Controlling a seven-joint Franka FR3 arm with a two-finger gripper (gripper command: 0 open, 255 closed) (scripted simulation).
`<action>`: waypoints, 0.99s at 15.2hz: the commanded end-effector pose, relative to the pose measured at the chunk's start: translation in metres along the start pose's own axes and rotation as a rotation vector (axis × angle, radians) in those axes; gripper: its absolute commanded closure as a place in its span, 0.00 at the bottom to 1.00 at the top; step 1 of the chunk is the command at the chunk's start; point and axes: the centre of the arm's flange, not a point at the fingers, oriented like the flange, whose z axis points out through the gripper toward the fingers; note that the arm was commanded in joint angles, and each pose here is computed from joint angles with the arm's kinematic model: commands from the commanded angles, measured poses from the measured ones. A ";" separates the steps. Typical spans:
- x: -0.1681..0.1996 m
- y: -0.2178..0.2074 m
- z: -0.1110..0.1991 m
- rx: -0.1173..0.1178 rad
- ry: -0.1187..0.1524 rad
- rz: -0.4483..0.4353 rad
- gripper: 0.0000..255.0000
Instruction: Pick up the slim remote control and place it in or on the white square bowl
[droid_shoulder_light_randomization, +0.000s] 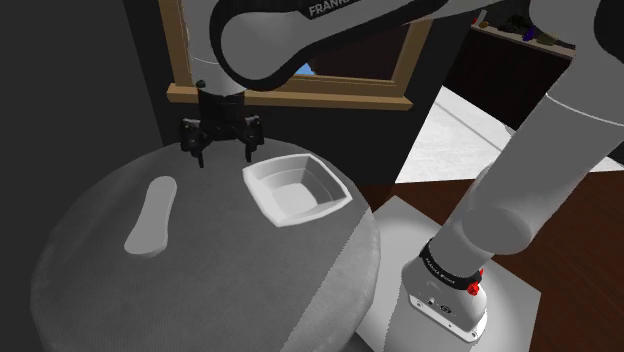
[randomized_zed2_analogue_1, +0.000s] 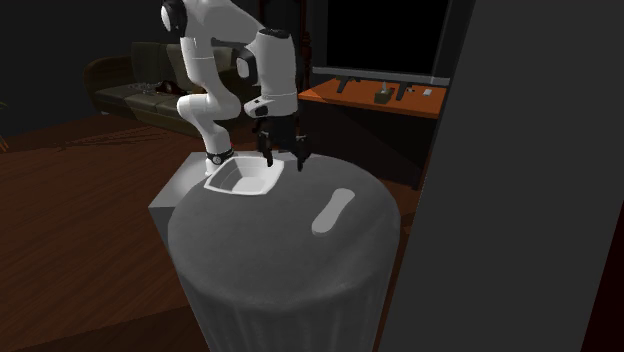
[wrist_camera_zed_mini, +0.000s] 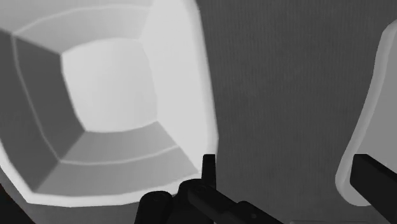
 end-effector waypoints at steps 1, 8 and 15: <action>0.002 -0.026 0.014 0.000 -0.005 0.018 0.00; 0.008 -0.110 0.054 -0.003 -0.024 0.072 0.00; 0.011 -0.150 0.089 -0.004 -0.033 0.098 0.00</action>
